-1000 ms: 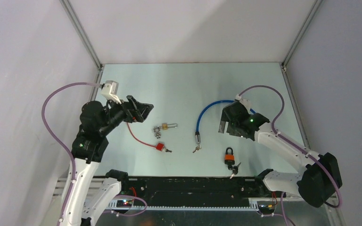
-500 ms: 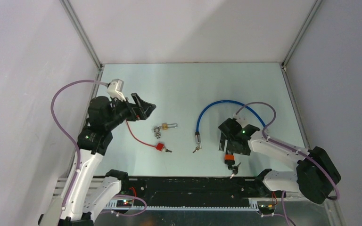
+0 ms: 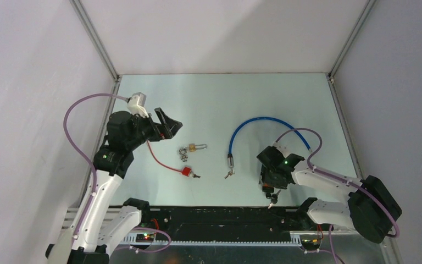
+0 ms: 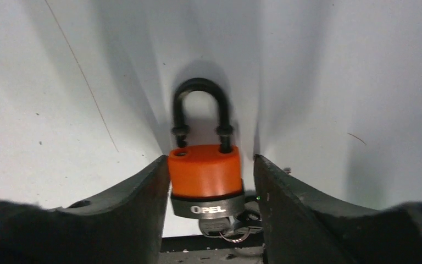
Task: Lock with the key
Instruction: Pick up the lock from the center of the board.
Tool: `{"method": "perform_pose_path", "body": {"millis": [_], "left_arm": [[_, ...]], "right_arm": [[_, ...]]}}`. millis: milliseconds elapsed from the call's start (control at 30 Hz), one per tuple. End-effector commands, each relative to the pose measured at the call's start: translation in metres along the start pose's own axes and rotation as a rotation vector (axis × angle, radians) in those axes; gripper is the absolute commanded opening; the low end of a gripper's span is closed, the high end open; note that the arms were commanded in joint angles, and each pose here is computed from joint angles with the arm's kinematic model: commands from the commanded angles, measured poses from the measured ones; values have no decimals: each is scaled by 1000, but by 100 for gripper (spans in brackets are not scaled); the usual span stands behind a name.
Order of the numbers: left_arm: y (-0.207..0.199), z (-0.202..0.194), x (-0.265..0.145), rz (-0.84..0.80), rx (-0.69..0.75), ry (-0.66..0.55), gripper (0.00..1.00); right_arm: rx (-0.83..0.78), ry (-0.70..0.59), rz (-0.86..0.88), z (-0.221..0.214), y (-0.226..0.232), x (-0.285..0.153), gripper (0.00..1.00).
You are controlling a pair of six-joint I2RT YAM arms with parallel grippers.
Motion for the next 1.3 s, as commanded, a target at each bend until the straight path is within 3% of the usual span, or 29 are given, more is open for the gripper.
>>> {"method": "perform_pose_path", "body": {"millis": [0,100,300,467,600,733,833,1000,1267], "left_arm": [[-3,4,-1,-14,-5,-21,100],[-12,-1,0,-69,31,14,100],[-23,-11,10,-91,75,27,100],[-40,-9,15,-117,94,-51,100],[-68,-4,12,-252,130,-101,100],[-98,-5,10,-411,185,-207,100],[-117,-5,14,-477,216,-247,100],[-148,-25,32,-544,261,-165,99],[-182,-51,55,-601,263,-139,100]], "right_arm": [[33,-4,26,1,8,4,55],[52,-33,41,7,10,0,37],[118,-176,138,41,23,-29,28],[195,-439,341,92,42,-96,28],[269,-632,523,128,57,-150,28],[362,-737,651,151,70,-188,29],[405,-782,744,162,82,-213,29],[423,-834,824,173,97,-235,29],[523,-815,874,176,101,-250,30]]}}
Point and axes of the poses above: each gripper's point midway between its finger pads, its own x axis out along the fingers, its own y axis along the line the jaws close on, z = x × y, the point moved 4 cm from there along -x, back along the fingers, and after that the axes turned 4 degrees about -x, right-handed, at the moved point
